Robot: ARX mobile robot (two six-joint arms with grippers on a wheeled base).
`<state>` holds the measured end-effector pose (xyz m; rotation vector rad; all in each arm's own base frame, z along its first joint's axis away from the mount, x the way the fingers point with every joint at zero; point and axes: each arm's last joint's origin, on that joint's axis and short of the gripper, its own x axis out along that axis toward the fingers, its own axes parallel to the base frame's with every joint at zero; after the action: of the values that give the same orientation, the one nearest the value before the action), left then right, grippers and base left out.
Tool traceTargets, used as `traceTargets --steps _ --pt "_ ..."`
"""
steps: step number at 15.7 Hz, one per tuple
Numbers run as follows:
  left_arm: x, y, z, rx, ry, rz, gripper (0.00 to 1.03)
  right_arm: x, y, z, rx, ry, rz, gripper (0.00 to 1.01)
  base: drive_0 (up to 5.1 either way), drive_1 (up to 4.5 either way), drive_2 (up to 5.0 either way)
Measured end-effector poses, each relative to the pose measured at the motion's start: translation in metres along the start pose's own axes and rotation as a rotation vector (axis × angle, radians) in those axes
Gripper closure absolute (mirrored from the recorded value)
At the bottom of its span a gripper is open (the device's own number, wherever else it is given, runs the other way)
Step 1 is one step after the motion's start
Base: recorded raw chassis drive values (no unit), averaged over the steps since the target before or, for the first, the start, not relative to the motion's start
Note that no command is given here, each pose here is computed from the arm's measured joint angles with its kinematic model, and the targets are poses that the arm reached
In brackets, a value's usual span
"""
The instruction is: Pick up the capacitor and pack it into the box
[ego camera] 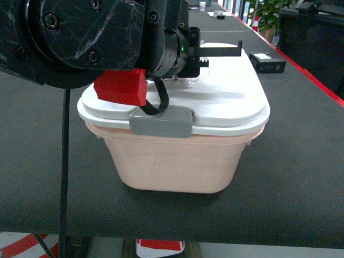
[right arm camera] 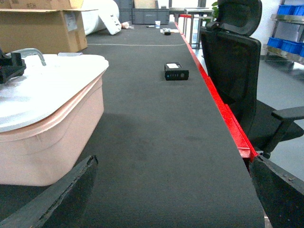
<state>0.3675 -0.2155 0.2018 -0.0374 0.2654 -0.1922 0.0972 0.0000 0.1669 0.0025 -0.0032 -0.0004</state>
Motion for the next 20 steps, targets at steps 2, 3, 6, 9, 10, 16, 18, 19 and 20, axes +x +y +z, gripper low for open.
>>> traceTargets --steps 2,3,6,9,10,16,18,19,20 --pt "0.0 -0.001 -0.001 0.002 0.001 0.001 1.01 0.0 0.0 0.0 0.0 0.0 0.0 0.03 0.0 0.0 0.0" --pt "0.0 -0.001 -0.001 0.001 -0.003 0.006 1.01 0.0 0.0 0.0 0.0 0.0 0.0 0.03 0.0 0.0 0.0" --pt "0.001 -0.003 -0.004 0.004 -0.001 0.026 1.01 0.0 0.0 0.0 0.0 0.0 0.0 0.03 0.0 0.0 0.0" --pt "0.001 -0.007 -0.007 0.009 0.001 0.046 1.01 0.0 0.0 0.0 0.0 0.0 0.0 0.03 0.0 0.0 0.0" --pt "0.001 -0.006 -0.008 0.009 -0.001 0.056 1.01 0.0 0.0 0.0 0.0 0.0 0.0 0.03 0.0 0.0 0.0" --pt "0.0 -0.011 -0.009 0.004 -0.012 0.066 0.91 0.0 0.0 0.0 0.0 0.0 0.0 0.03 0.0 0.0 0.0" --pt "0.0 -0.013 -0.008 -0.002 -0.032 0.065 0.77 0.0 0.0 0.0 0.0 0.0 0.0 0.03 0.0 0.0 0.0" --pt "-0.001 -0.014 -0.007 -0.004 -0.04 0.065 0.7 0.0 0.0 0.0 0.0 0.0 0.0 0.03 0.0 0.0 0.0" --pt "-0.001 -0.014 -0.007 -0.004 -0.042 0.067 0.61 0.0 0.0 0.0 0.0 0.0 0.0 0.03 0.0 0.0 0.0"
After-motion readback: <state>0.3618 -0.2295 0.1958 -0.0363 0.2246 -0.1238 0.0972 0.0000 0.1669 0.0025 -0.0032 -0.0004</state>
